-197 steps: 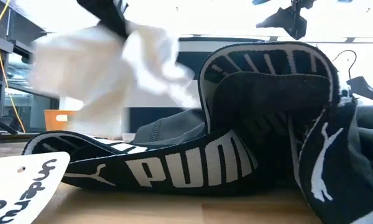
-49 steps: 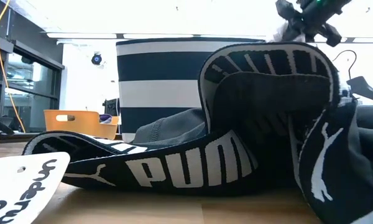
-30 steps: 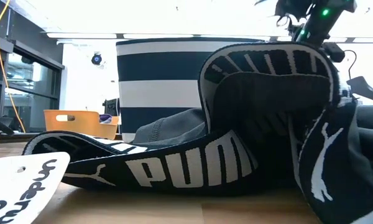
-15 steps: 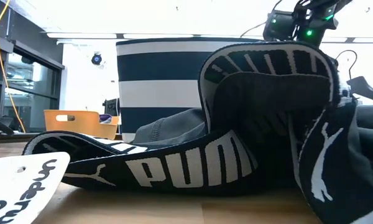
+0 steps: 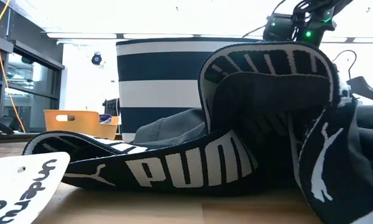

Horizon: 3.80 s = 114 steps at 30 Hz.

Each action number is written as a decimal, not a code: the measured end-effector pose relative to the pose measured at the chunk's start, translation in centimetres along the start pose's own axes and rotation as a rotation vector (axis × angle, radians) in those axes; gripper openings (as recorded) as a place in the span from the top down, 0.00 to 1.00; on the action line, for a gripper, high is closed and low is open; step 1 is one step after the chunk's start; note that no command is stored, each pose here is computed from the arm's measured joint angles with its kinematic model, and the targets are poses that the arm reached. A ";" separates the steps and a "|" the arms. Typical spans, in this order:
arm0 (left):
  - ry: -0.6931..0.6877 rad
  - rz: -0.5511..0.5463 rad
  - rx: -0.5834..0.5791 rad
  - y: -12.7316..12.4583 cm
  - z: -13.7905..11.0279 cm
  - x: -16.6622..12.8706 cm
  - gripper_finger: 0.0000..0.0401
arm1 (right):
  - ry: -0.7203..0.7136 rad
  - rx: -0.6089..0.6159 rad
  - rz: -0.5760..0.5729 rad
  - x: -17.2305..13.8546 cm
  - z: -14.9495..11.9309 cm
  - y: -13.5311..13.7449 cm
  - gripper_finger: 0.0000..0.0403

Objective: Pick & Place Cloths
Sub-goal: Put the white underwear into the transparent bin, then put the gray underwear into the transparent bin

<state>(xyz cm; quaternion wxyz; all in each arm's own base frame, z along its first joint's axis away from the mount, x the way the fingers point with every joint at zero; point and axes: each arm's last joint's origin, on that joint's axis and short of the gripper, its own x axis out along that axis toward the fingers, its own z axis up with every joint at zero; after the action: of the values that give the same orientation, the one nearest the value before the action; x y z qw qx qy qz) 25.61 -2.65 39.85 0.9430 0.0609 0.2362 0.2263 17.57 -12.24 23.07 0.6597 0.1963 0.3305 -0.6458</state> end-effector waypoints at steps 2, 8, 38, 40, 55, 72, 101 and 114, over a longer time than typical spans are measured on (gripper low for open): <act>0.001 0.000 0.001 0.0 0.0 0.0 0.59 | 0.006 0.005 0.015 -0.1 0.0 -0.1 0.65; 0.019 0.002 -0.002 0.0 -0.2 0.0 0.59 | 0.011 0.034 0.075 -0.9 0.2 -0.6 0.48; 0.025 -0.002 -0.007 0.0 -0.3 0.0 0.59 | -0.235 0.223 0.558 -6.9 3.1 -3.4 0.71; 0.025 -0.002 -0.007 0.0 -0.3 0.0 0.59 | -0.245 0.206 0.588 -7.2 3.0 -3.1 0.79; 0.041 -0.003 0.004 0.0 -0.5 0.0 0.59 | -0.282 0.067 0.866 -10.2 1.9 -0.9 0.99; 0.109 -0.028 0.012 0.0 -1.2 -0.1 0.59 | -0.210 -0.213 1.236 -16.6 -4.1 2.1 0.99; -0.064 -0.396 -0.160 0.1 -10.5 -4.7 0.59 | -0.112 -0.598 1.340 -24.6 -11.9 9.5 0.99; -0.194 -0.456 -0.257 1.8 -14.9 -6.8 0.59 | 0.187 -0.707 1.266 -24.7 -14.2 12.3 0.99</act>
<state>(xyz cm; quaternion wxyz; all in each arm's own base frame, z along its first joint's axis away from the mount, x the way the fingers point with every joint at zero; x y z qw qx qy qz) 12.50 -4.00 29.94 0.9878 -0.0927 0.1217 0.0297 28.32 16.41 28.07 0.8995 0.1794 0.3976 0.0239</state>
